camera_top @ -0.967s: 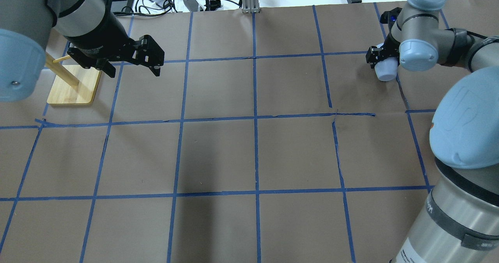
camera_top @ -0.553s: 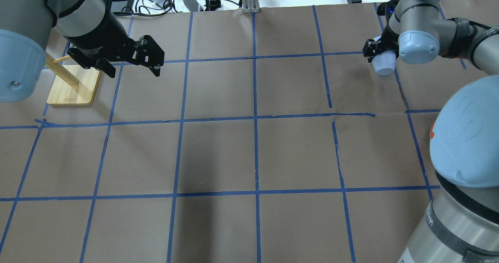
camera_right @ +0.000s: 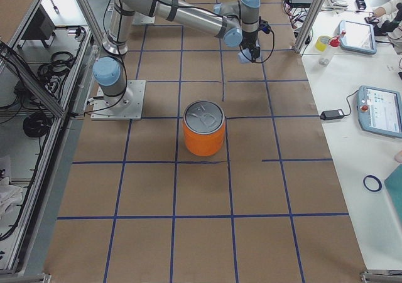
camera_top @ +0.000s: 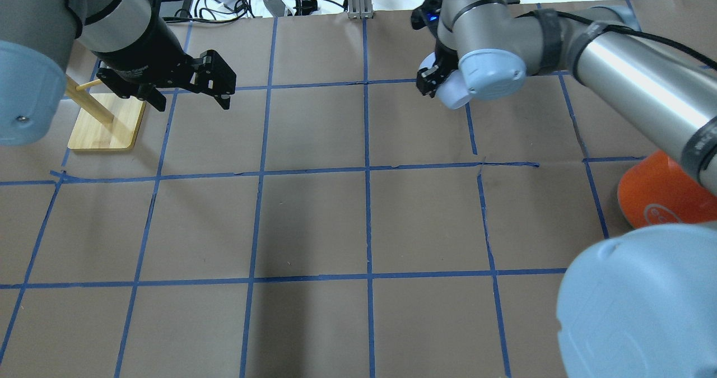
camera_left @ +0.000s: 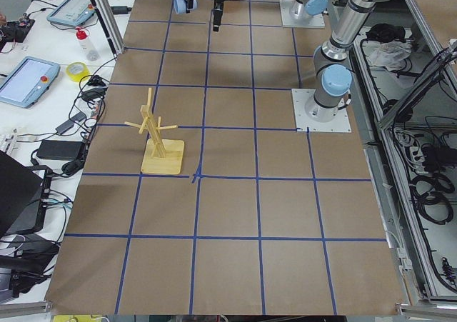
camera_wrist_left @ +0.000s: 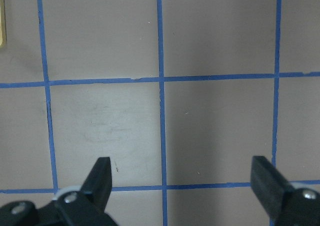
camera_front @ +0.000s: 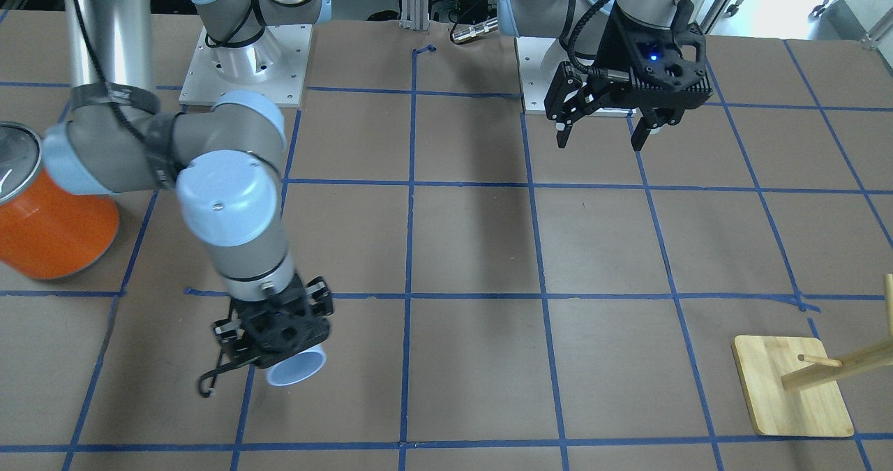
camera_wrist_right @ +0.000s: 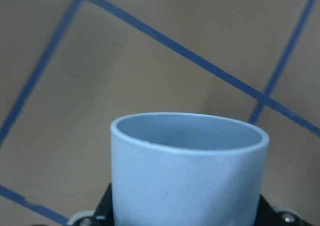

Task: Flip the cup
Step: 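Carry the cup with the right gripper toward the table center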

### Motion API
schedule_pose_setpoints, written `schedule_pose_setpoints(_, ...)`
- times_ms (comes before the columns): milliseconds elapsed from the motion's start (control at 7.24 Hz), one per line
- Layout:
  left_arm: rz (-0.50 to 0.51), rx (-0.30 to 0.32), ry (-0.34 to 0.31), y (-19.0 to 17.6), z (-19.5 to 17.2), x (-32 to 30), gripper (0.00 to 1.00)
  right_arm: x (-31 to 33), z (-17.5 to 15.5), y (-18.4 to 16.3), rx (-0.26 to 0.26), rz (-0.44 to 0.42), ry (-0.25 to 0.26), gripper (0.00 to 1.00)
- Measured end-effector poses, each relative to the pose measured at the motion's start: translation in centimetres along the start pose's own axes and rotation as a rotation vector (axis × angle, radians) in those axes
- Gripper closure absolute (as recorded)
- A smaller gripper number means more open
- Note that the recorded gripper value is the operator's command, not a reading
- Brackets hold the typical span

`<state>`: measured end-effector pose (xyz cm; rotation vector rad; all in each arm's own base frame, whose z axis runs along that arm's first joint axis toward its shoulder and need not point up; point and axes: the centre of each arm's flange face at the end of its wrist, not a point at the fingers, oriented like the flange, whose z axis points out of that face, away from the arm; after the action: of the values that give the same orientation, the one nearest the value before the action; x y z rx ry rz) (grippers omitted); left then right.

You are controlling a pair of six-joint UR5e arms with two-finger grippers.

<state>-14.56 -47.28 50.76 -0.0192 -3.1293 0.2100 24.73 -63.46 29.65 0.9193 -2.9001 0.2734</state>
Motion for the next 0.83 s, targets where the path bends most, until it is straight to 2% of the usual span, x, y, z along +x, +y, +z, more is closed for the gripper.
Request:
schedule_pose_setpoints(276,0.0,0.0,0.0,0.0,0.0,0.0,0.0,-7.5,0.2,-2.2,0.07,-0.319,0.011,1.0)
schedule_pose_setpoints(553,0.0,0.0,0.001,0.0,0.0,0.0,0.0,-12.9,2.4,-3.3,0.086,-0.574,0.007,1.0)
schedule_pose_setpoints(829,0.0,0.0,0.002,0.0,0.0,0.0,0.0,-15.8,4.7,-3.8,0.113,-0.845,0.014,1.0)
